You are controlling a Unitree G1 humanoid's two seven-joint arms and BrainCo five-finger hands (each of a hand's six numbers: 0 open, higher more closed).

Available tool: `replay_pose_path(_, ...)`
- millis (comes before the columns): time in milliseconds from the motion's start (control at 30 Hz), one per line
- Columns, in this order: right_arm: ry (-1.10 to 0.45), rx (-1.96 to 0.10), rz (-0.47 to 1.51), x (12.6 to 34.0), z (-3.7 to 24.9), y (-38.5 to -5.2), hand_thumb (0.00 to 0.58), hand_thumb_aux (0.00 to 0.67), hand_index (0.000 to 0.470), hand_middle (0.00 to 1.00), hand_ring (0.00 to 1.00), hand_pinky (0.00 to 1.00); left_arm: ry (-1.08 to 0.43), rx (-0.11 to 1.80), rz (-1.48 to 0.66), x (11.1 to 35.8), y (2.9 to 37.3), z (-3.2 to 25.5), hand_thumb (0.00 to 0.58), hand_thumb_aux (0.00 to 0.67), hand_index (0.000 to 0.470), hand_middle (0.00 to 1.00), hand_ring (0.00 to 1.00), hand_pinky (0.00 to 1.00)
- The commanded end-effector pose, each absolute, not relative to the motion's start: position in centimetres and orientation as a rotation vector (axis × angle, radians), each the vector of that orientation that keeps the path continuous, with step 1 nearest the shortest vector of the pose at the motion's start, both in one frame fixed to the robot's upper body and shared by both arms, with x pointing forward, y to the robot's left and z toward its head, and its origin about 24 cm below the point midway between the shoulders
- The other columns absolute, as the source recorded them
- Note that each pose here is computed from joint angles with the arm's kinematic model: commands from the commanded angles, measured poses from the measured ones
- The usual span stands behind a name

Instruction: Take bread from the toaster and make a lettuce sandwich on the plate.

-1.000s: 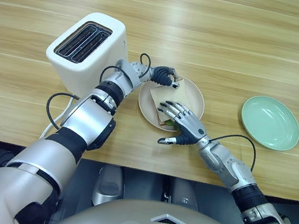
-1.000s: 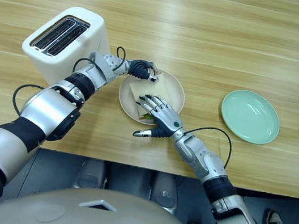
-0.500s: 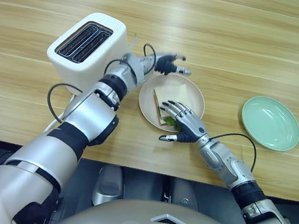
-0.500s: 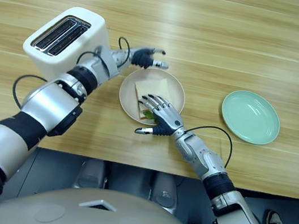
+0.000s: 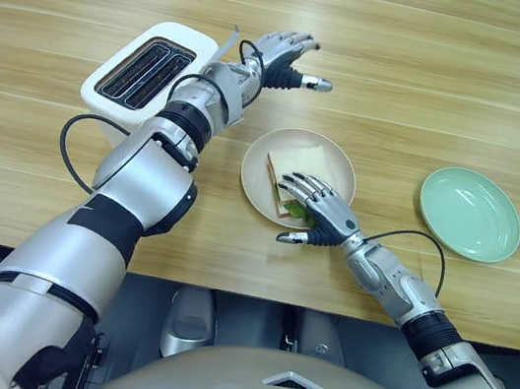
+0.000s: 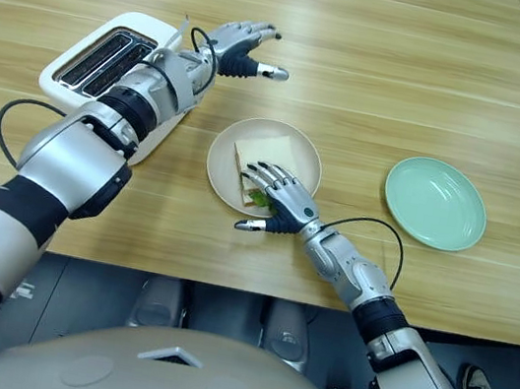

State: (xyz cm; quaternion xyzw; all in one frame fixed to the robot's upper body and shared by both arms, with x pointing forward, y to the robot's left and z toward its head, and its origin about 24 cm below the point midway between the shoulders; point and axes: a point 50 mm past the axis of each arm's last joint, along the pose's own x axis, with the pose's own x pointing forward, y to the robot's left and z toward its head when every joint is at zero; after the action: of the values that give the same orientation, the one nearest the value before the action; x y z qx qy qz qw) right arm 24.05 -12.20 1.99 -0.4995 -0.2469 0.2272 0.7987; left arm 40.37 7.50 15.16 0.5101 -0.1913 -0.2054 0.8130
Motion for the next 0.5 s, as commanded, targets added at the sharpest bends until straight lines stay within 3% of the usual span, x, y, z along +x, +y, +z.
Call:
replay_pose_path(33, -0.711, -0.771, 0.324, 23.7, 7.5, -12.8, 0.000, 0.000, 0.000, 0.00, 0.00, 0.00, -0.480, 0.789, -0.527, 39.3, 8.0, 15.4, 0.531, 0.476, 0.327, 0.24, 0.24, 0.24)
replay_pose_path(67, -0.743, -0.696, 0.320, 23.2, 8.5, -13.1, 0.000, 0.000, 0.000, 0.00, 0.00, 0.00, -0.520, 0.734, -0.545, 38.8, 8.3, 15.5, 0.580, 0.654, 0.449, 0.40, 0.40, 0.40)
replay_pose_path(100, -0.765, -0.626, 0.320, 22.8, 9.4, -13.3, 0.000, 0.000, 0.000, 0.00, 0.00, 0.00, -0.561, 0.679, -0.570, 38.2, 8.6, 15.5, 0.580, 0.670, 0.460, 0.53, 0.53, 0.53)
replay_pose_path(133, -0.775, -0.553, 0.335, 22.3, 10.2, -13.6, 0.000, 0.000, 0.000, 0.00, 0.00, 0.00, -0.600, 0.620, -0.605, 37.5, 8.9, 15.4, 0.580, 0.670, 0.460, 0.53, 0.53, 0.53)
replay_pose_path(167, -0.782, -0.495, 0.351, 21.9, 10.8, -13.9, 0.000, 0.000, 0.000, 0.00, 0.00, 0.00, -0.635, 0.571, -0.636, 36.7, 9.3, 15.3, 0.580, 0.670, 0.460, 0.86, 0.86, 0.86)
replay_pose_path(233, -0.785, -0.415, 0.395, 21.2, 11.5, -14.4, 0.000, 0.000, 0.000, 0.00, 0.00, 0.00, -0.679, 0.489, -0.720, 34.8, 9.9, 14.8, 0.580, 0.670, 0.460, 1.00, 1.00, 1.00)
replay_pose_path(267, -0.777, -0.374, 0.431, 20.9, 11.7, -14.6, 0.349, 0.247, 0.170, 0.00, 0.00, 0.00, -0.681, 0.476, -0.795, 33.5, 10.2, 14.1, 0.580, 0.670, 0.460, 1.00, 1.00, 1.00)
replay_pose_path(300, -0.766, -0.343, 0.475, 20.5, 11.8, -14.7, 0.516, 0.447, 0.307, 0.00, 0.00, 0.00, -0.674, 0.479, -0.881, 32.0, 10.5, 13.3, 0.580, 0.670, 0.460, 1.00, 1.00, 1.00)
replay_pose_path(333, -0.743, -0.325, 0.524, 20.1, 11.6, -14.7, 0.565, 0.562, 0.386, 0.09, 0.09, 0.09, -0.663, 0.492, -0.997, 30.0, 10.7, 12.1, 0.580, 0.670, 0.460, 1.00, 1.00, 1.00)
replay_pose_path(367, -0.712, -0.325, 0.575, 19.8, 11.3, -14.7, 0.565, 0.562, 0.386, 0.09, 0.09, 0.09, -0.644, 0.501, -1.107, 28.1, 10.9, 11.0, 0.580, 0.670, 0.460, 1.00, 1.00, 1.00)
replay_pose_path(400, -0.676, -0.343, 0.644, 19.3, 10.7, -14.5, 0.580, 0.670, 0.460, 0.57, 0.57, 0.57, -0.603, 0.521, -1.218, 26.1, 11.3, 9.8, 0.580, 0.670, 0.460, 1.00, 1.00, 1.00)
replay_pose_path(433, -0.635, -0.367, 0.715, 18.8, 10.0, -14.4, 0.580, 0.670, 0.460, 0.83, 0.83, 0.83, -0.540, 0.560, -1.335, 24.2, 11.9, 8.4, 0.580, 0.670, 0.460, 1.00, 1.00, 1.00)
replay_pose_path(500, -0.545, -0.416, 0.832, 18.1, 8.5, -14.3, 0.580, 0.670, 0.460, 1.00, 1.00, 1.00, -0.426, 0.620, -1.487, 21.7, 12.8, 6.3, 0.580, 0.670, 0.460, 1.00, 1.00, 1.00)
